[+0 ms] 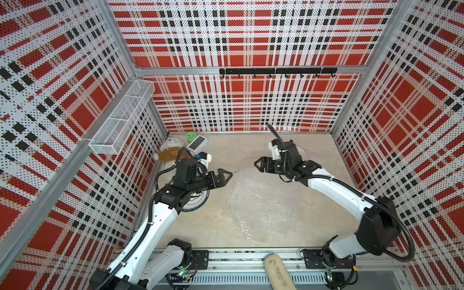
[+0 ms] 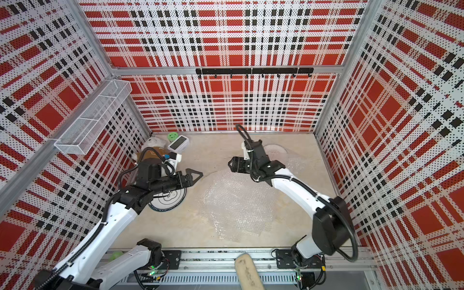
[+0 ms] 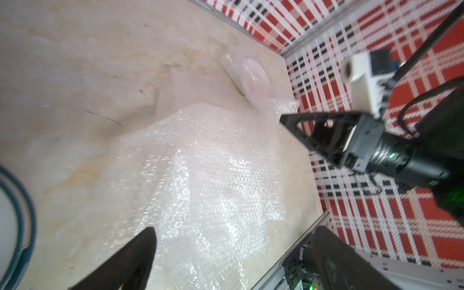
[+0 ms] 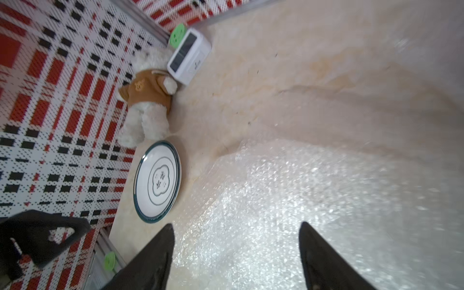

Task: Unpack dinner plates from bubble wrap
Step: Adjust the bubble wrap on the bubble wrap, then adjust the bubble wrap at the center of the board.

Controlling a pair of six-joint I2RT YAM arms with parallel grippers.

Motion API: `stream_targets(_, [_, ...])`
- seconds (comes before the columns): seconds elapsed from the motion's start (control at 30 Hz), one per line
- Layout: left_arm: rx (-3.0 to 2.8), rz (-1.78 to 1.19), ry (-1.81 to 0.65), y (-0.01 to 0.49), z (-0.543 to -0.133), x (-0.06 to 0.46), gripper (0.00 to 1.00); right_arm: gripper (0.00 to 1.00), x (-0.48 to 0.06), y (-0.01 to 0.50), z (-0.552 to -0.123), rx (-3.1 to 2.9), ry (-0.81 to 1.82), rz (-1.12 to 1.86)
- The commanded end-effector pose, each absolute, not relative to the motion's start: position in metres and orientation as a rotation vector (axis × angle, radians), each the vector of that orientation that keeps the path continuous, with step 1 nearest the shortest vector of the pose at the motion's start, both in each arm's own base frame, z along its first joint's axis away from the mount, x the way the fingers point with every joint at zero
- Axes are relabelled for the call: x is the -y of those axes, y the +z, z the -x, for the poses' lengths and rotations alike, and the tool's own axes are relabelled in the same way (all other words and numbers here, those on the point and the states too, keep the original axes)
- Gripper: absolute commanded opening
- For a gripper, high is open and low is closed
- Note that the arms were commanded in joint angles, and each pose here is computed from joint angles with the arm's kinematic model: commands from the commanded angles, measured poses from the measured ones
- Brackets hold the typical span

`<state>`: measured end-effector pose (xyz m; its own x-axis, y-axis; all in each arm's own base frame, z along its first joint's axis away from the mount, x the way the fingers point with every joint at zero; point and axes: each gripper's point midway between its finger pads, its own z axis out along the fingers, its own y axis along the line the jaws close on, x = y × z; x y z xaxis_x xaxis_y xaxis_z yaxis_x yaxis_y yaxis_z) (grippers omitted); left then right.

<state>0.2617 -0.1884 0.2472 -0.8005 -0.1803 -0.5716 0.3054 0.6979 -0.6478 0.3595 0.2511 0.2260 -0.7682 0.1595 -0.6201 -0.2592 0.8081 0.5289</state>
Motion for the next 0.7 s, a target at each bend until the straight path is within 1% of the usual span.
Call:
stream_targets(0.0, [-2.298,-0.288,-0.999,0.246,-0.256,0.229,0.99,0.83,-0.188,0.210,-0.360,-2.361,0.688,-0.054])
stream_targets(0.07, [-2.330,-0.352,-1.021,0.234,-0.254,0.256,0.99,0.86,-0.149,0.201,-0.361,-2.351,0.670,-0.182])
stream_targets(0.17, [-2.382,-0.449,-1.047,0.211,-0.246,0.295,0.99,0.93,-0.105,0.181,-0.358,-2.345,0.658,-0.343])
stream_targets(0.27, [-2.445,-0.484,-1.059,0.177,-0.239,0.330,0.99,0.99,-0.079,0.158,-0.357,-2.343,0.684,-0.462])
stream_targets(0.37, [-2.528,-0.471,-1.107,0.138,-0.237,0.358,1.00,1.00,-0.068,0.136,-0.361,-2.347,0.719,-0.533])
stream_targets(0.47, [-2.610,-0.393,-1.041,0.101,-0.249,0.365,0.99,1.00,-0.058,0.124,-0.371,-2.344,0.677,-0.555])
stream_targets(0.53, [-2.653,-0.310,-1.005,0.078,-0.258,0.358,0.99,1.00,-0.055,0.118,-0.381,-2.347,0.672,-0.565])
stream_targets(0.67, [-2.691,-0.212,-0.988,0.053,-0.263,0.337,0.98,1.00,-0.049,0.105,-0.399,-2.353,0.652,-0.590])
